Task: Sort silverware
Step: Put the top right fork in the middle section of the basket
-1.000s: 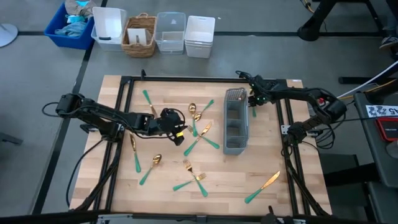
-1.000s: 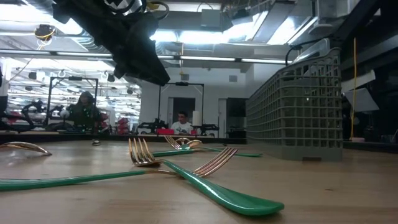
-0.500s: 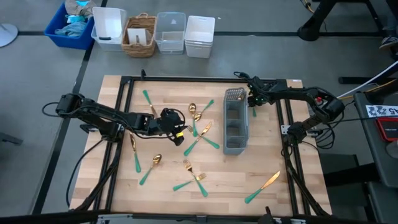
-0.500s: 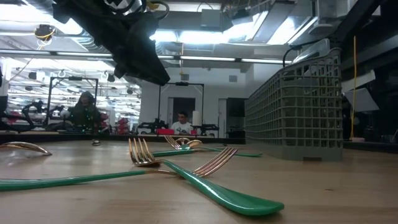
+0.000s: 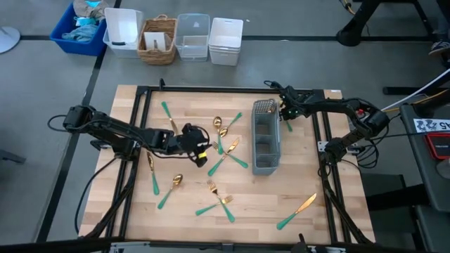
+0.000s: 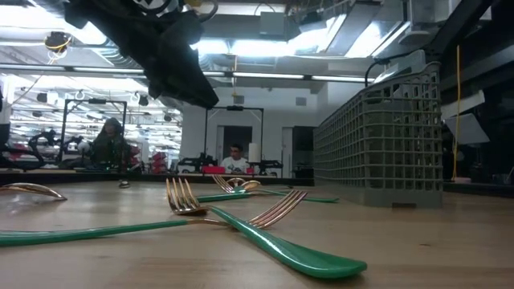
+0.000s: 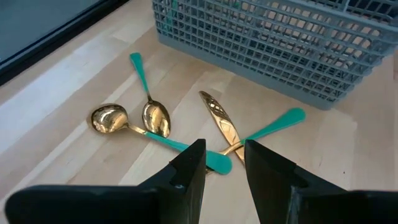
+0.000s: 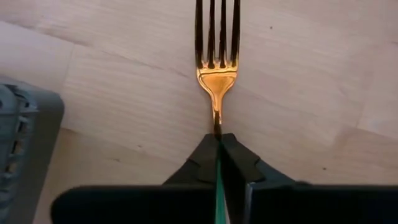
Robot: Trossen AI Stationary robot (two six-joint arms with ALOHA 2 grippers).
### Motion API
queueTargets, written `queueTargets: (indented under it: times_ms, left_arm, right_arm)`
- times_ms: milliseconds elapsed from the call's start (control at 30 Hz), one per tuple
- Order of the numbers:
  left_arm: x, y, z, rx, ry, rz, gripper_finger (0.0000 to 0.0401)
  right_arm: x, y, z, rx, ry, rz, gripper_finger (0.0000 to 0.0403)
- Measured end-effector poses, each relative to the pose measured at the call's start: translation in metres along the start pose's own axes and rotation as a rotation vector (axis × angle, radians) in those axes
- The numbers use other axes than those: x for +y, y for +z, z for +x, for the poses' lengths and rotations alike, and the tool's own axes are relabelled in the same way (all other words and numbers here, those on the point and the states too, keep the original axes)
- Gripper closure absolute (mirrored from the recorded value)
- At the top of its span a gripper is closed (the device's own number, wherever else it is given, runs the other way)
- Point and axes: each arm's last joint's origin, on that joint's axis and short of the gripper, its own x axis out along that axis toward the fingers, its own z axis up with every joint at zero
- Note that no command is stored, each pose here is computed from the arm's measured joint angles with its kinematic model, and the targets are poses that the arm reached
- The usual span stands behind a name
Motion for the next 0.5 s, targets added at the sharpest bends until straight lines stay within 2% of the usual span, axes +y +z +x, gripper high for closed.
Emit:
queueTargets:
  times_ms: [133,333,500]
  left_arm:
    - [-0.0011,-0.0005,-0.0006,0.0,-0.004,0.003,0.0297]
    - [-0.0011,-0.0004,-0.0005,0.0,-0.004,0.002,0.0297]
    - [-0.0011,-0.0004,-0.0005,0.0,-0.004,0.002,0.0297]
  right_arm:
    - [0.0001,-0.0003,0.0002,0.006,0.009,0.0,0.0382]
    - [0.0,-0.0004,-0.0005,0.005,0.011,-0.004,0.0397]
    - [-0.0004,-0.0006,-0.0051,-0.011,0.013,-0.004,0.0395]
